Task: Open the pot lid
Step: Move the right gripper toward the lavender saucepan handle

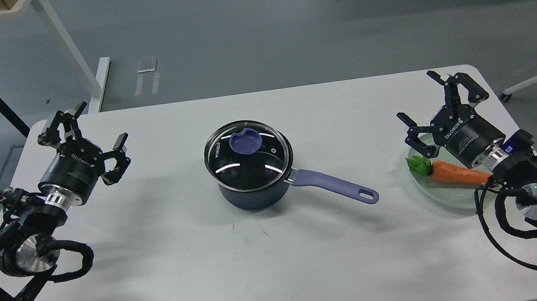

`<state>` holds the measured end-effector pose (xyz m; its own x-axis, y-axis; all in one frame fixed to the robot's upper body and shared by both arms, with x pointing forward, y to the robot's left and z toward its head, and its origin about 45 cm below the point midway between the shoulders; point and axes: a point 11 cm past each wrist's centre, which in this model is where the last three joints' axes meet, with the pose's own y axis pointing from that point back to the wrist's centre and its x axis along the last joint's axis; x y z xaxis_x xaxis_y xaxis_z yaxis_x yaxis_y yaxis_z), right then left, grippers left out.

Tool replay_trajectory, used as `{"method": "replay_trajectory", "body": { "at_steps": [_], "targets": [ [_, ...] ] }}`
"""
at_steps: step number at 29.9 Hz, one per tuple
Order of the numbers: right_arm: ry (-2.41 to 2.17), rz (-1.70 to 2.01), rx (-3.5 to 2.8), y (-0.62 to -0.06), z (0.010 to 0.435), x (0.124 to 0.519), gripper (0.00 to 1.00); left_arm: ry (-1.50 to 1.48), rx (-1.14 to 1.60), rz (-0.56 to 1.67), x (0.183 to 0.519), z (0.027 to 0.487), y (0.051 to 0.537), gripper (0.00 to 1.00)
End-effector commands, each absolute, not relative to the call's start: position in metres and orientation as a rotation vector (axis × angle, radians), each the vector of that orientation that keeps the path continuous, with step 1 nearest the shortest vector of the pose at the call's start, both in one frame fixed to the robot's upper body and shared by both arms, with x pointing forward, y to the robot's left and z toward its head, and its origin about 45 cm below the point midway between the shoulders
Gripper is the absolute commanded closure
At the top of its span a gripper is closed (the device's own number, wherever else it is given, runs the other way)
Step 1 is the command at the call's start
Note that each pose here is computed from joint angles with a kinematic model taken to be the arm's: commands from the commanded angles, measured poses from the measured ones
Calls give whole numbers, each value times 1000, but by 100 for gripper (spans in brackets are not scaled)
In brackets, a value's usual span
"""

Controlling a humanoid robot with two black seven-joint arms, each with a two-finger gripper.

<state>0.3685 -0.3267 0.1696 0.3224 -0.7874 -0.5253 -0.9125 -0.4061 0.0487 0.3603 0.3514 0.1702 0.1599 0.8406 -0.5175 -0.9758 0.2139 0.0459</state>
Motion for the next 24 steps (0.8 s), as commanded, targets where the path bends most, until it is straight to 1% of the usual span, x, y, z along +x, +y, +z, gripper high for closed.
{"method": "replay_trajectory", "body": {
  "at_steps": [1,6,9,14,18,22,24],
  "targets": [
    [1542,702,-2329,-323,169,370,0,488,-333,1323,357,170,351,1],
    [1560,679,-2335,-327,173,373,0,477,-304,1326,357,171,356,1],
    [1572,560,-2422,-338,191,380,0,447,-272,1335,359,175,366,1],
    [1587,134,-2732,-353,238,392,0,408,-292,1352,363,185,378,1],
    [1519,-211,-2928,-340,275,393,0,375,-331,1291,372,201,371,1],
    [1271,-527,-3158,-310,304,385,0,341,-352,1242,373,208,363,1],
    [1140,-697,-3285,-303,309,379,0,295,-325,1221,374,212,359,1]
  ]
}}
